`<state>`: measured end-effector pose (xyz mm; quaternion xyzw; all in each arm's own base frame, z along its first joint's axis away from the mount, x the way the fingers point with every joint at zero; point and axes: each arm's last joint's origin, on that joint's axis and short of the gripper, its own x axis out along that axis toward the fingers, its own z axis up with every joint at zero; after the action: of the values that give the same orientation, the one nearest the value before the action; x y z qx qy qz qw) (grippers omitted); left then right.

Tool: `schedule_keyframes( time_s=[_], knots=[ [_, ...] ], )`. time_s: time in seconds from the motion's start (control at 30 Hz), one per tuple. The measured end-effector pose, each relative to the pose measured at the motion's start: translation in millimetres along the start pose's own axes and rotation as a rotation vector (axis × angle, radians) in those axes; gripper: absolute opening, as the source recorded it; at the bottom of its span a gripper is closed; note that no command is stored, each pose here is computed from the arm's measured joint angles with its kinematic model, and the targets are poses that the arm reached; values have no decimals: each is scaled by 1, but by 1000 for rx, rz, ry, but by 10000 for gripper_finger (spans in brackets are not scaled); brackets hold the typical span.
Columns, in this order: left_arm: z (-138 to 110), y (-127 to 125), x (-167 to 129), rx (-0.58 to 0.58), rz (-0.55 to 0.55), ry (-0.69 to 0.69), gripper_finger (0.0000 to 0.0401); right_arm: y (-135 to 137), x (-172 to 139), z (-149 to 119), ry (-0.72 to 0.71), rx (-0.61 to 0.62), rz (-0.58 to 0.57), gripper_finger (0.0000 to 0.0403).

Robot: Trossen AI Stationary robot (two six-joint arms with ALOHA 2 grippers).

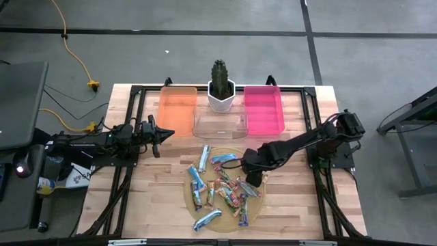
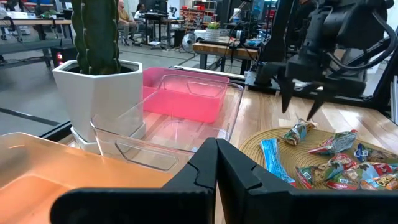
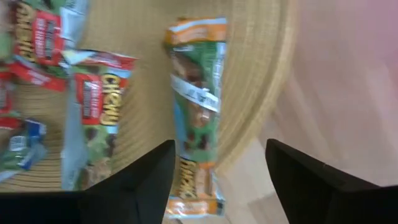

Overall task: Pick and place Granola Bars by type
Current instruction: Put the yellow granola bar into the red bin

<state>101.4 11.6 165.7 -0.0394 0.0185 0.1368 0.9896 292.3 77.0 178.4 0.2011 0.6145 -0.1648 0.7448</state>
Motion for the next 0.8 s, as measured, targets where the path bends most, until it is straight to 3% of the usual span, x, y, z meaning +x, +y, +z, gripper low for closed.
schedule_keyframes(
  time_s=[0.2, 0.5, 0.8],
  knots=[
    [0, 0, 0, 0, 0, 0, 1, 4, 15, -8, 0, -64, 117, 241],
    [0, 0, 0, 0, 0, 0, 1, 3, 22, -20, -26, -127, 39, 244],
    [0, 0, 0, 0, 0, 0, 1, 1, 22, -21, -48, -88, -11, 245]
  ],
)
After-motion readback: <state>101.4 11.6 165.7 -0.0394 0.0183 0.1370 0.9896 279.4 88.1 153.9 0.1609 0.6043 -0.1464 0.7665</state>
